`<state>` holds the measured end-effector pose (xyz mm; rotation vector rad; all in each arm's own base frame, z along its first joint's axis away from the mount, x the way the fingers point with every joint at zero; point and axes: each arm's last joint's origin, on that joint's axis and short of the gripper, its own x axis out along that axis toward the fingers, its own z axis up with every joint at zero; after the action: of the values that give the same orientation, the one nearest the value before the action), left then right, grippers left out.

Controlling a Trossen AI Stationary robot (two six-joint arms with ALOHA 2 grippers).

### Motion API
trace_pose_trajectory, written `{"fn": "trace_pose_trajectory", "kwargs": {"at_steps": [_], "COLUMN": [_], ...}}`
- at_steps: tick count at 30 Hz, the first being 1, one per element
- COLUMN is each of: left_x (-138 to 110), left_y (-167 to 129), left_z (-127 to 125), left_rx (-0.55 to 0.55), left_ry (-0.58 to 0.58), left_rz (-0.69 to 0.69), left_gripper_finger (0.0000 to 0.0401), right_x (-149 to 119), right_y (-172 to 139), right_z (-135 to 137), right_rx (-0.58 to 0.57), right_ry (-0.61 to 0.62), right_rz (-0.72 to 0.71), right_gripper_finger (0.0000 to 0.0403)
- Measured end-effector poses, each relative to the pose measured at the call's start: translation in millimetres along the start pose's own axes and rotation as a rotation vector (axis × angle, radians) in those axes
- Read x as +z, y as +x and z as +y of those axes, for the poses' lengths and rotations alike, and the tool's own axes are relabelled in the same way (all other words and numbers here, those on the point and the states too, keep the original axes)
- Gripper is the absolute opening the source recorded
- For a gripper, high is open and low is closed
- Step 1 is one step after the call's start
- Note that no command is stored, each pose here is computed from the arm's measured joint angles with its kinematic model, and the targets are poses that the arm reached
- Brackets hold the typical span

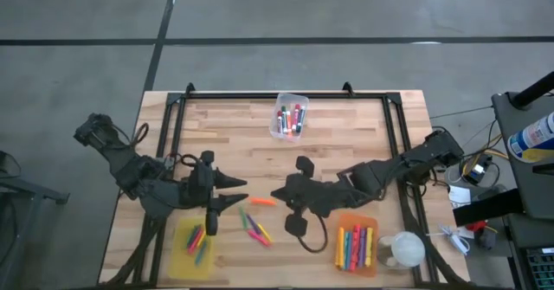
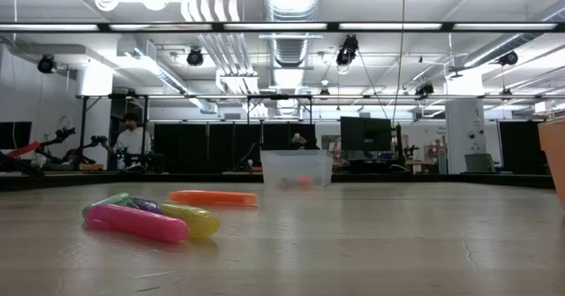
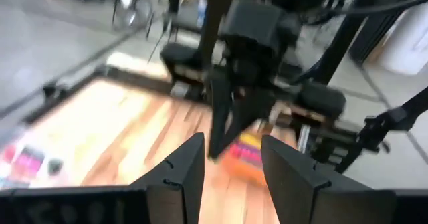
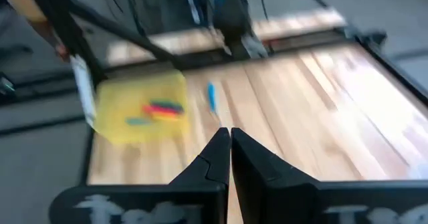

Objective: Pick & Place Markers
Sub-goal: Put the blue highlighter into the yellow bin

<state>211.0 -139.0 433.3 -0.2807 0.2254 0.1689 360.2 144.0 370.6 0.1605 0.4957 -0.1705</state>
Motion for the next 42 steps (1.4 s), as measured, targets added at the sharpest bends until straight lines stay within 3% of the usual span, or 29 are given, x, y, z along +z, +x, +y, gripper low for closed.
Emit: {"fn": "trace_pose_trajectory", "kwargs": {"at_steps": [5,9,14,20,27,31,36,42], "left_x": [-23,-42,-62,-98,-158,-186,-209,-228], "left_y": [-5,-14,-23,-17,-8,0,4,4], "left_z": [20,42,58,65,82,86,96,107], "left_rx": [0.095,0.259,0.370,0.363,0.365,0.240,0.205,0.131], "left_ry": [-0.067,-0.094,0.009,0.070,0.127,0.118,0.154,0.068], "left_rz": [0.249,0.495,0.733,0.959,1.136,1.169,1.181,1.263], "left_gripper_finger": [0.0142,0.0142,0.0142,0.0142,0.0142,0.0142,0.0142,0.0142], "right_x": [-21,-40,-75,-105,-110,-110,-111,-112], "right_y": [10,22,40,47,51,51,49,48], "right_z": [-15,-25,-41,-48,-45,-42,-38,-33], "right_rx": [-0.070,-0.017,-0.029,-0.036,0.027,0.041,0.048,0.047], "right_ry": [-0.051,-0.053,-0.066,-0.058,-0.030,-0.028,-0.005,0.035], "right_rz": [0.151,0.282,0.423,0.513,0.504,0.491,0.489,0.482], "right_gripper_finger": [0.0045,0.0088,0.0118,0.0130,0.0123,0.0118,0.0116,0.0121]}}
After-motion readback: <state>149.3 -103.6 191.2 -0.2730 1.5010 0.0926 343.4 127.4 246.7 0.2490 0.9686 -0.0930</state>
